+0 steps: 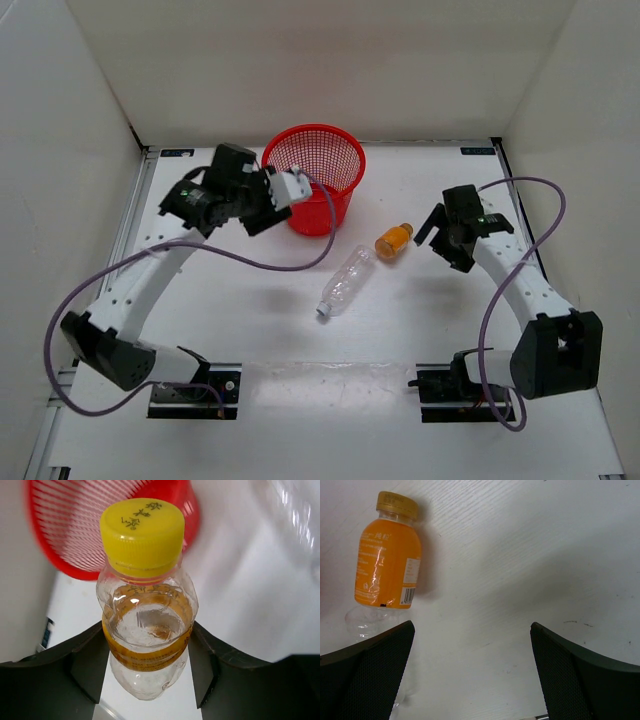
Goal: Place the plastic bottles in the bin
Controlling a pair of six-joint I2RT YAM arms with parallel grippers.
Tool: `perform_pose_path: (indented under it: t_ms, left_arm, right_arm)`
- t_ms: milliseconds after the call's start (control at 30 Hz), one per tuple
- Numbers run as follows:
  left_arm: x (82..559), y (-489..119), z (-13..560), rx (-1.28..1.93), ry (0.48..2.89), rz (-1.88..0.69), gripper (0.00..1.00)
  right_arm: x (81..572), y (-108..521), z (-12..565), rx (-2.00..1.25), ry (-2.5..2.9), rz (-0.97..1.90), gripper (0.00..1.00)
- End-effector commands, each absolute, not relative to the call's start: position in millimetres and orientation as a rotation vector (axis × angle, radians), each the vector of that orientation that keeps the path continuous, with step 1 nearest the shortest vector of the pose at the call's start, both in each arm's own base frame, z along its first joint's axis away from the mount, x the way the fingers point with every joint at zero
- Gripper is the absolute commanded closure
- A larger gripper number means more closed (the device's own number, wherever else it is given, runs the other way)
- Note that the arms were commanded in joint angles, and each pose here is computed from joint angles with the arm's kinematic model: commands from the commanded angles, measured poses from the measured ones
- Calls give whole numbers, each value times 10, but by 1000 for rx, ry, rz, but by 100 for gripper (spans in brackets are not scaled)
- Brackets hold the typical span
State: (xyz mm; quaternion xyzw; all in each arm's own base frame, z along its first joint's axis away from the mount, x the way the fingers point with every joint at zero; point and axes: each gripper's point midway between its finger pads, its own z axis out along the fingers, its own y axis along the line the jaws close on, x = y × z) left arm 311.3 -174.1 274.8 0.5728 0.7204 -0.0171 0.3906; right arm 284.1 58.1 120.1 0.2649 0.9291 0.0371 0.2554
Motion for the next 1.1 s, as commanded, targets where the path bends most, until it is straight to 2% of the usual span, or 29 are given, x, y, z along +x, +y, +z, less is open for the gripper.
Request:
perform_pose_path:
  t_ms: [0, 133, 333, 400, 433, 600, 633, 667, 967, 1067]
  left_arm:
    - [3252, -2039, 3542, 1196, 1651, -231, 90]
    - [3839, -2303, 3705, 1031, 1724, -360, 83]
    - [4597, -2658, 3426, 987, 1780, -449, 73]
    - [4722, -2691, 3315, 984, 1798, -438, 49]
    - [4780, -2718, 3201, 988, 1817, -442, 40]
    - [4824, -2644, 2875, 1001, 1894, -393, 21]
    - [4816, -2640, 2818, 1004, 1907, -394, 9]
    - [4794, -2610, 2764, 1003, 1926, -385, 0]
    - [4623, -2312, 3231, 863, 1911, -272, 0]
    - [4431, -2165, 3408, 837, 1893, -237, 0]
  right_arm:
    - [3097, 722, 1351, 695, 2507, 203, 0]
    - [3314, 851, 1468, 709, 2505, 293, 0]
    - [3497, 1008, 1456, 748, 2526, 377, 0]
    - [3514, 1061, 1414, 770, 2538, 408, 0]
    - [3512, 1082, 1365, 771, 2556, 415, 0]
    - [3559, 1219, 1295, 757, 2571, 429, 0]
    - [3574, 1263, 1272, 745, 2582, 429, 0]
    - [3566, 1300, 1192, 753, 2605, 421, 0]
    - [3761, 1410, 832, 835, 2680, 415, 0]
    - [3736, 1444, 690, 852, 2723, 390, 0]
